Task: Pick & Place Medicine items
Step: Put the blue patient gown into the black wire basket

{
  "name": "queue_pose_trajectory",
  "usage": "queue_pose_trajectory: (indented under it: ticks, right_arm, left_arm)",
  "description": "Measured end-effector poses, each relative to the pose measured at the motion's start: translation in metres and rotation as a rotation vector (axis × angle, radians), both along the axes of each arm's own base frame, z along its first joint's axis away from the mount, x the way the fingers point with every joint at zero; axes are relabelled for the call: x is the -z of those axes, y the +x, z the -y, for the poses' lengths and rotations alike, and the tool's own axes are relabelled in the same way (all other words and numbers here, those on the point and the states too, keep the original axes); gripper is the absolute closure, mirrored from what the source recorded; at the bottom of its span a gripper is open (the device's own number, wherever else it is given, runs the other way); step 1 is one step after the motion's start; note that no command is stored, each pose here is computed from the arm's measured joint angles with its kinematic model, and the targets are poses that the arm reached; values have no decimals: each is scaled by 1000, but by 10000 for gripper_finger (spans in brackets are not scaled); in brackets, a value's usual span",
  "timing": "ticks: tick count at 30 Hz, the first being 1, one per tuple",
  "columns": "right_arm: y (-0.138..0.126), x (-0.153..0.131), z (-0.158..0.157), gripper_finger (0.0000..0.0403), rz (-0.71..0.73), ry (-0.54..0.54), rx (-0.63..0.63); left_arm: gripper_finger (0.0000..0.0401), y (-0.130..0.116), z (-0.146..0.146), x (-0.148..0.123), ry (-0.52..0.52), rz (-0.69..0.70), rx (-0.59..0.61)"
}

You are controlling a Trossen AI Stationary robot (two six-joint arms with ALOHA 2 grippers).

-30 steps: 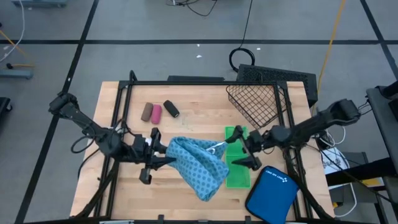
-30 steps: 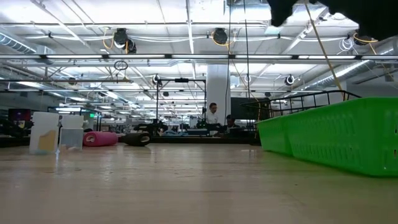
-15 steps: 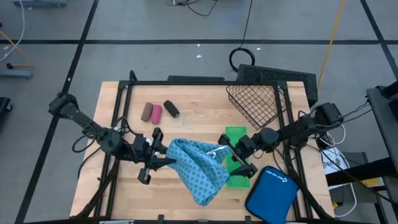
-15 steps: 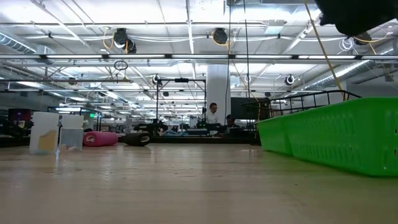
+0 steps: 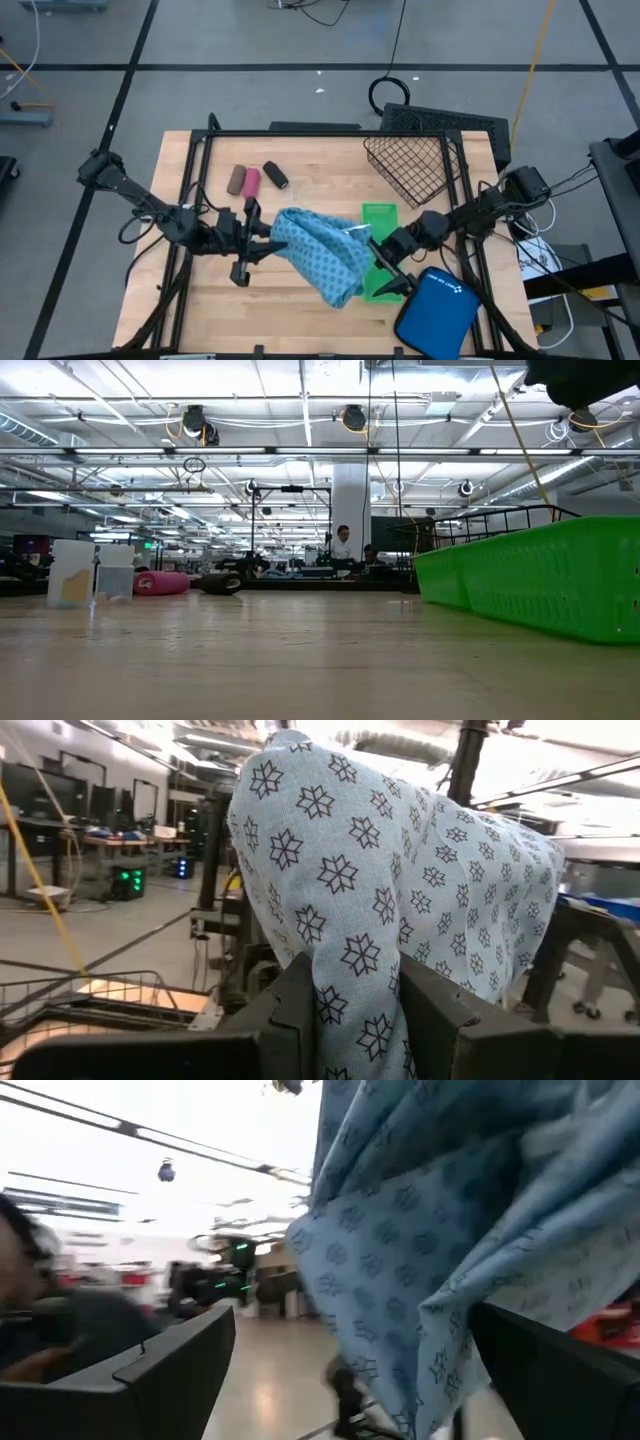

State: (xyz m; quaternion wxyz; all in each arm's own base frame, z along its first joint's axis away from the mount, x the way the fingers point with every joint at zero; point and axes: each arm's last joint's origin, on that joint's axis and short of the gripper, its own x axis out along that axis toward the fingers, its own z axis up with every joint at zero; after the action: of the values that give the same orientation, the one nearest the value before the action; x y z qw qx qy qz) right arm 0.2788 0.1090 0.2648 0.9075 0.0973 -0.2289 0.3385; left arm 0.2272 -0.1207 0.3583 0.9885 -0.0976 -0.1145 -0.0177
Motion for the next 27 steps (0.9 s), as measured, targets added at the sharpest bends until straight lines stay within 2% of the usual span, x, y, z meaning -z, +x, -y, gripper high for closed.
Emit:
queue_pose_trajectory:
  ticks: [4, 9, 18, 27]
  right_arm:
    - [1, 0, 1, 9, 10, 17, 131]
    - [2, -1, 3, 9, -1, 49, 209]
    - [8, -14, 2, 9, 56, 24, 280]
    - [21, -27, -2, 9, 15, -22, 288]
  left_arm:
    - [302, 2, -3, 1, -8, -7, -17]
    - [302, 2, -4, 1, -7, -9, -19]
    - [302, 3, -6, 5, 3, -60, -116]
    - [302, 6, -6, 11, 26, -105, -158]
